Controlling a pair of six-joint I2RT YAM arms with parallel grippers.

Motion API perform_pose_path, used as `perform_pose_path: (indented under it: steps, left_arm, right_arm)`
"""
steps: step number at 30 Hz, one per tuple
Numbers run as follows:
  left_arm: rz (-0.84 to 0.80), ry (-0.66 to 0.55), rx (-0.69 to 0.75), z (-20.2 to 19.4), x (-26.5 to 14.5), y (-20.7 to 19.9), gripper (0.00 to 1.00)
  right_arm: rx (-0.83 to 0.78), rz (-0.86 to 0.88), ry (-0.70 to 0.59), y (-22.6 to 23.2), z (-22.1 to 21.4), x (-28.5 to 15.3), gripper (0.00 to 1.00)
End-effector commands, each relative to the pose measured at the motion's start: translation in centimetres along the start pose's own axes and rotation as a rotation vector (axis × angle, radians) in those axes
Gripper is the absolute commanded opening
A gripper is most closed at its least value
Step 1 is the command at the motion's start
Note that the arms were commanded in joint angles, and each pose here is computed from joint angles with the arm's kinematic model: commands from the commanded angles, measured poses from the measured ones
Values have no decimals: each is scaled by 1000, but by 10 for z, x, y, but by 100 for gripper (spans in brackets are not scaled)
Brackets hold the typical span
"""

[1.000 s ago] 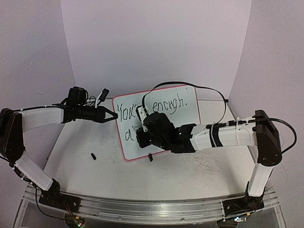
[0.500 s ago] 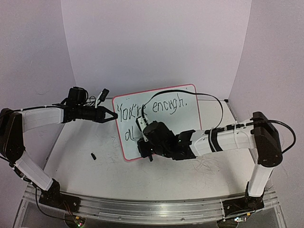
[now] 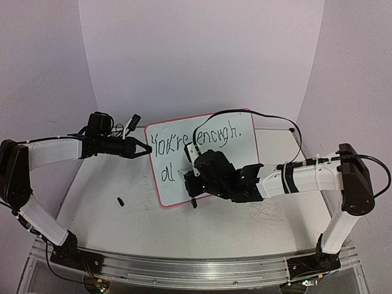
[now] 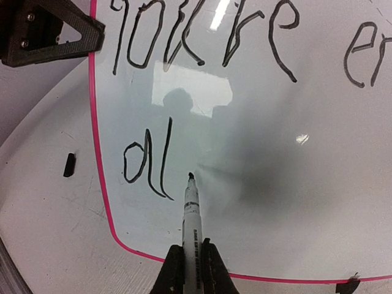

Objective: Write a sentence on the whiteboard

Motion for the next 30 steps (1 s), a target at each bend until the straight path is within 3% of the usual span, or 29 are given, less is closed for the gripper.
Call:
perform_pose_path:
  steps: [1, 10, 22, 30]
  left_arm:
    - [-17, -16, 72, 12, 1, -10, 0]
    - [-17, -15, 73, 12, 2, -10, 0]
    - [-19, -13, 72, 12, 2, -10, 0]
    - [-18, -13, 74, 12, 2, -10, 0]
  right_arm:
    - [-3, 46, -59, 15, 24, -5, 0]
    - [27, -36, -118, -4, 31, -18, 0]
    - [-33, 52, -58, 16, 20, 1, 0]
    - [15, 40, -64, 6, 17, 6, 0]
Point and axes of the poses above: each gripper's point midway between its finger pads, its own x axis out along the fingers, its own y axis along the line the jaws close on, z = x × y, the point moved 3 cm from there along -x, back along the fingers, and after that the axes turned 7 degrees about x, right-handed, at the moved point
